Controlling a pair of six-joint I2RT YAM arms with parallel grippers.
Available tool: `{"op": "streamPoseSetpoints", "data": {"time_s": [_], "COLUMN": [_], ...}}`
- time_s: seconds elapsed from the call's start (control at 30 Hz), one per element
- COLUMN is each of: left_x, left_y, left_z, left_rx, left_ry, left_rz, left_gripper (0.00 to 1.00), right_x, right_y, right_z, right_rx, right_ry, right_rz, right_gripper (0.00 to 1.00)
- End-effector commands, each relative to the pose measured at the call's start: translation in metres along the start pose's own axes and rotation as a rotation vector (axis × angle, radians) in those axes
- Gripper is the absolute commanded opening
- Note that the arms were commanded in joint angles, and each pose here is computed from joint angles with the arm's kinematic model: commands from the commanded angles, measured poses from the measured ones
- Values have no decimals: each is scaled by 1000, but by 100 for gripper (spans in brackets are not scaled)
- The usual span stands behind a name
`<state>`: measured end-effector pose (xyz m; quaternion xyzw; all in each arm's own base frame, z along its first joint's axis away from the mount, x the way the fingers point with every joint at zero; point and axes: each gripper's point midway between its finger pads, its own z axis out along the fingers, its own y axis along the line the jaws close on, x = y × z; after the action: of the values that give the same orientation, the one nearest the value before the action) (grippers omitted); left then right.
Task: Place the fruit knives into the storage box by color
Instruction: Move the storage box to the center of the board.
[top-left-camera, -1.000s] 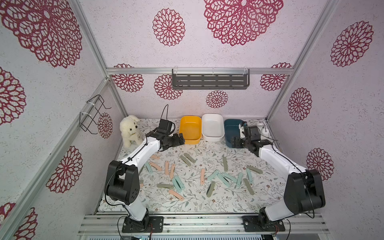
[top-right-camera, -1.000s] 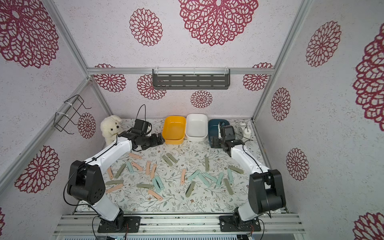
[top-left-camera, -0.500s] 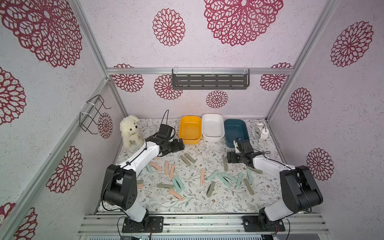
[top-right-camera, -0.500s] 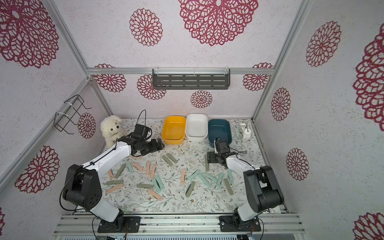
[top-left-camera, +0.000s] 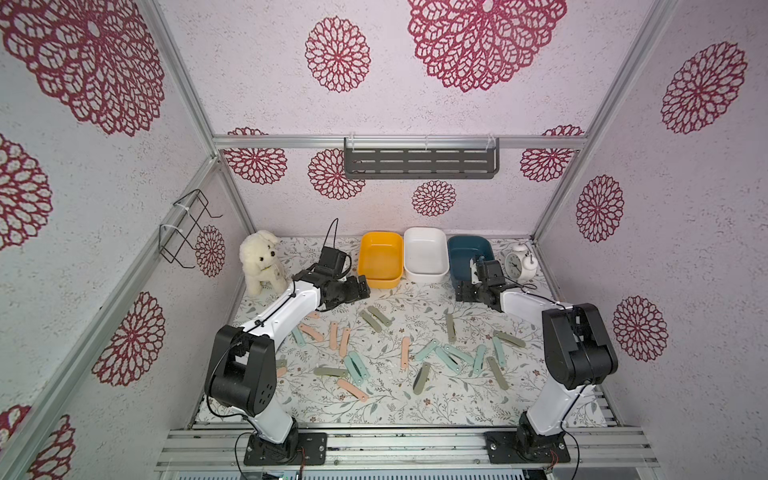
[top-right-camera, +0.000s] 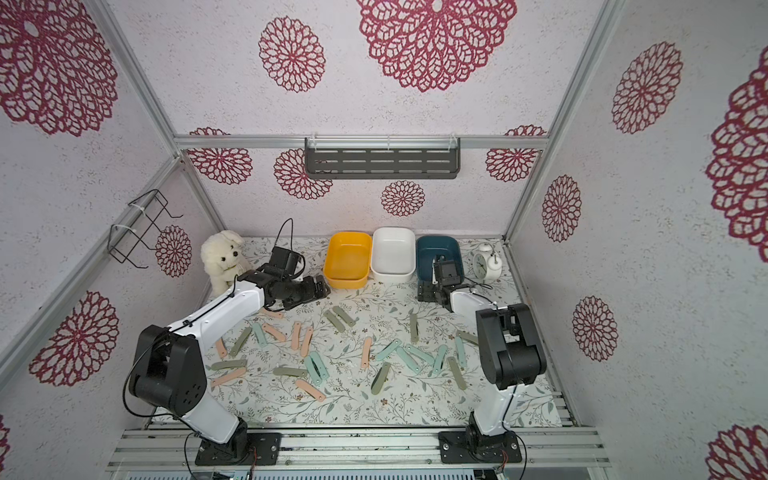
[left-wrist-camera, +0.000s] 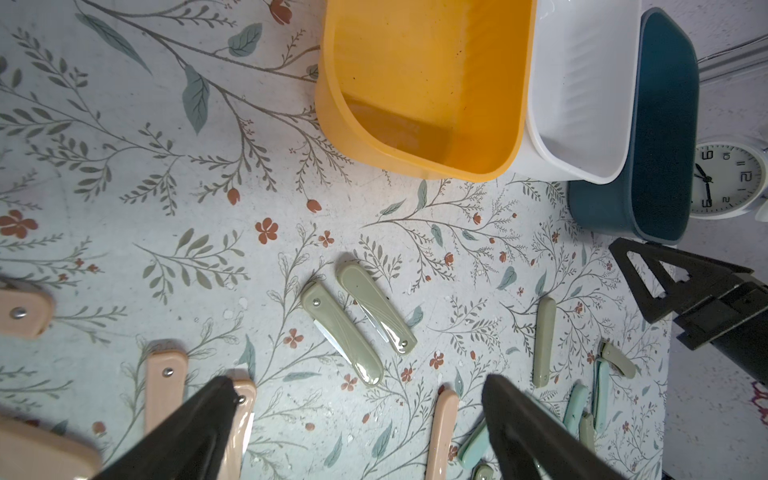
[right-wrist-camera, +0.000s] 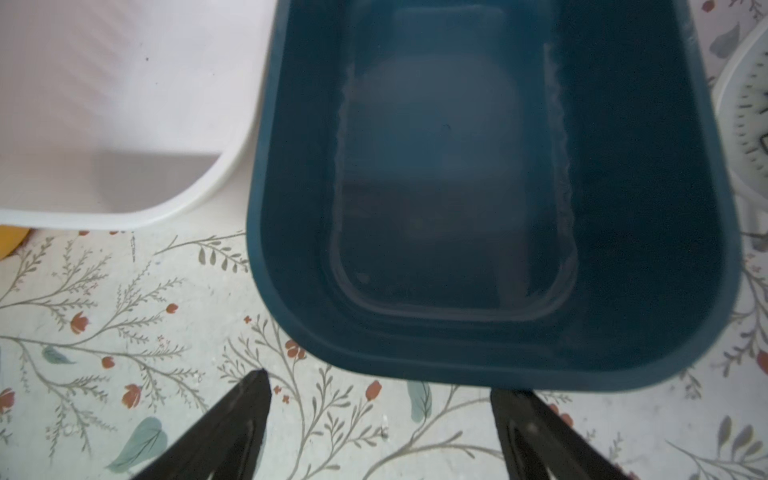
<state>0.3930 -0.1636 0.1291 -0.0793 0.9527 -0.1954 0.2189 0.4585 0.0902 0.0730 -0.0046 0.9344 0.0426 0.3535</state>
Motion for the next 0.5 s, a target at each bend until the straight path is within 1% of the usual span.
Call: {"op": "streamPoseSetpoints", "data": {"time_s": [0.0, 0.13, 0.27, 0.37, 0.47], "left_x": [-4, -5, -8, -11, -9], "left_y": [-7, -8, -8, -4, 3], "left_z": [7, 10, 6, 0, -6], "left_rx": [19, 19, 5, -29, -82], "left_ry": [9, 14, 2, -15, -27], "left_rz": [0, 3, -2, -2, -7], "left_gripper": [97, 97, 97, 97, 97], "right_x": [-20, -29, -38, -39, -34], "right_y": [-5, -7, -6, -4, 2], "right_z": [5, 11, 16, 17, 7], "right_rx": [27, 34, 34, 32, 30], "right_ry": [-33, -42, -50, -46, -20], "right_rz": [-11, -10, -17, -21, -17], "right_gripper": [87, 87, 87, 87, 88]}}
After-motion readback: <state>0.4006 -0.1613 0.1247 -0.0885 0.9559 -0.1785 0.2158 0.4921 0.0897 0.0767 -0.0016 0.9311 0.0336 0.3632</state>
